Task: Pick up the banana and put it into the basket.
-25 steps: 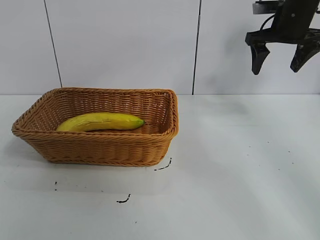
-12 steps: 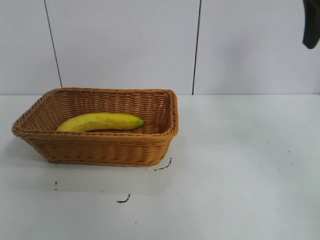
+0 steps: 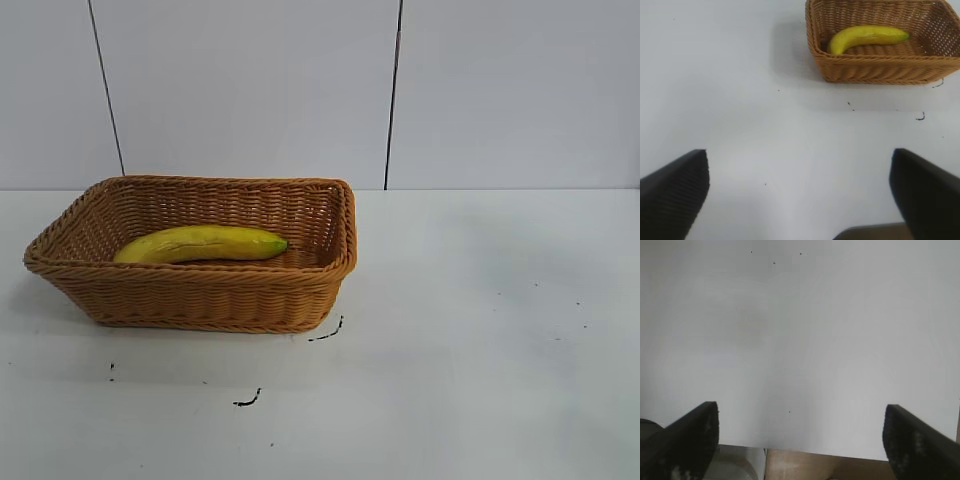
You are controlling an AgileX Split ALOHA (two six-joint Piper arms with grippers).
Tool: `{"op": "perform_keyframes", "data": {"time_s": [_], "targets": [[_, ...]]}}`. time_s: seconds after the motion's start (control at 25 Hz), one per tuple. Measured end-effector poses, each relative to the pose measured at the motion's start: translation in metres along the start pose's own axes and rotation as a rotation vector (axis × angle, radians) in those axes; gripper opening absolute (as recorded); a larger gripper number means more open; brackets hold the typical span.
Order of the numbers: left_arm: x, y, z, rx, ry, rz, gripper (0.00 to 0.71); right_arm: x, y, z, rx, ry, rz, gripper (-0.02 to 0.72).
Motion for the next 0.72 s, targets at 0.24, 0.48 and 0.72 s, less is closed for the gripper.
{"op": "perform_keyframes", "data": {"time_s": [0.24,0.48,0.72], "targets": [[0.000,0.000,0.000,0.000,0.000,0.000,0.695,0.054,0.003,-0.008,-0.032,-0.004,-0.159,0.633],[0.000,0.000,0.000,0.000,0.000,0.000,0.695,0.060,0.031,-0.010,-0.074,-0.008,-0.400,0.633],[0.000,0.000,0.000,0.000,0.000,0.000,0.695,0.067,0.052,-0.011,-0.103,-0.011,-0.555,0.633]]}}
Point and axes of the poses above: a point on each arm's last joint axis where the gripper is mounted, y pointing back along that axis away from the gripper, z along the wrist's bending axis when the last joint is at zero, x = y × z, the point moved 9 cm from there along -y, pointing out along that axis toward the gripper, and after that the axes turned 11 degrees about -y, right-handed, at the moved point
